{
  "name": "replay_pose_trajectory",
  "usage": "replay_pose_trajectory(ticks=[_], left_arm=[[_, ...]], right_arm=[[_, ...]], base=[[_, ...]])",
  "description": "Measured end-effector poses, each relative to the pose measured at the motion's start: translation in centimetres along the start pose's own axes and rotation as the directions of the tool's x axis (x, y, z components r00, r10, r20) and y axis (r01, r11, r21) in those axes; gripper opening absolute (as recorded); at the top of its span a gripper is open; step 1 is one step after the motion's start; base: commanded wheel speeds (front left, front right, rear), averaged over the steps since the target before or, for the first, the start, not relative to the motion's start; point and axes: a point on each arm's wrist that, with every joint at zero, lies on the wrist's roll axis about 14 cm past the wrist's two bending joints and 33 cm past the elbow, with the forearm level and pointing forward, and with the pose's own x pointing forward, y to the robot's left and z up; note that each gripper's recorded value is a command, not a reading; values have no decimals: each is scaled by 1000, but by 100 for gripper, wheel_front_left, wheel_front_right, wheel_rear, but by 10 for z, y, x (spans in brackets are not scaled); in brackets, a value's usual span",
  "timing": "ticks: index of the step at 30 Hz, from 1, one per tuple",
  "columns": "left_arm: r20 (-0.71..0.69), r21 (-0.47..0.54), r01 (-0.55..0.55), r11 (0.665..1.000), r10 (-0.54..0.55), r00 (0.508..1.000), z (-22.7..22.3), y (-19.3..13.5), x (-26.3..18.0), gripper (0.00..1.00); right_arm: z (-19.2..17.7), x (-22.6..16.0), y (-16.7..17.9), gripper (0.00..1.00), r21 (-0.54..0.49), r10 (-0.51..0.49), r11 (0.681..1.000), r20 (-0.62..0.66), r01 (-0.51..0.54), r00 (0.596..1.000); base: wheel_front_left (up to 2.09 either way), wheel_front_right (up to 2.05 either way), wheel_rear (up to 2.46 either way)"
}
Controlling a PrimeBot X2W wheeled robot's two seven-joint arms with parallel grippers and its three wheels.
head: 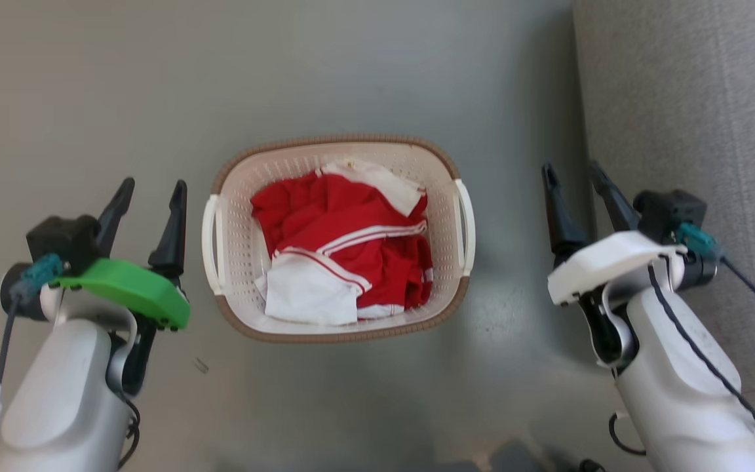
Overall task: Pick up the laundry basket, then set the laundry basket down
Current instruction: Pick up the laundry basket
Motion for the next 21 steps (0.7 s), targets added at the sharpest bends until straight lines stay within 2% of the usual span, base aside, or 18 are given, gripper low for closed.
replay_pose_trajectory(ticks=[14, 21], left_arm=[[-220, -41, -38, 998, 29, 975, -71, 36, 46, 100], [-372, -78, -45, 996, 13, 928, -125, 38, 48, 100]], right_arm=[[-72, 51, 6, 100, -17, 71, 997, -204, -76, 977], [-117, 58, 13, 100, 29, 106, 994, -318, -102, 942]], base=[[0, 0, 0], [0, 0, 0]])
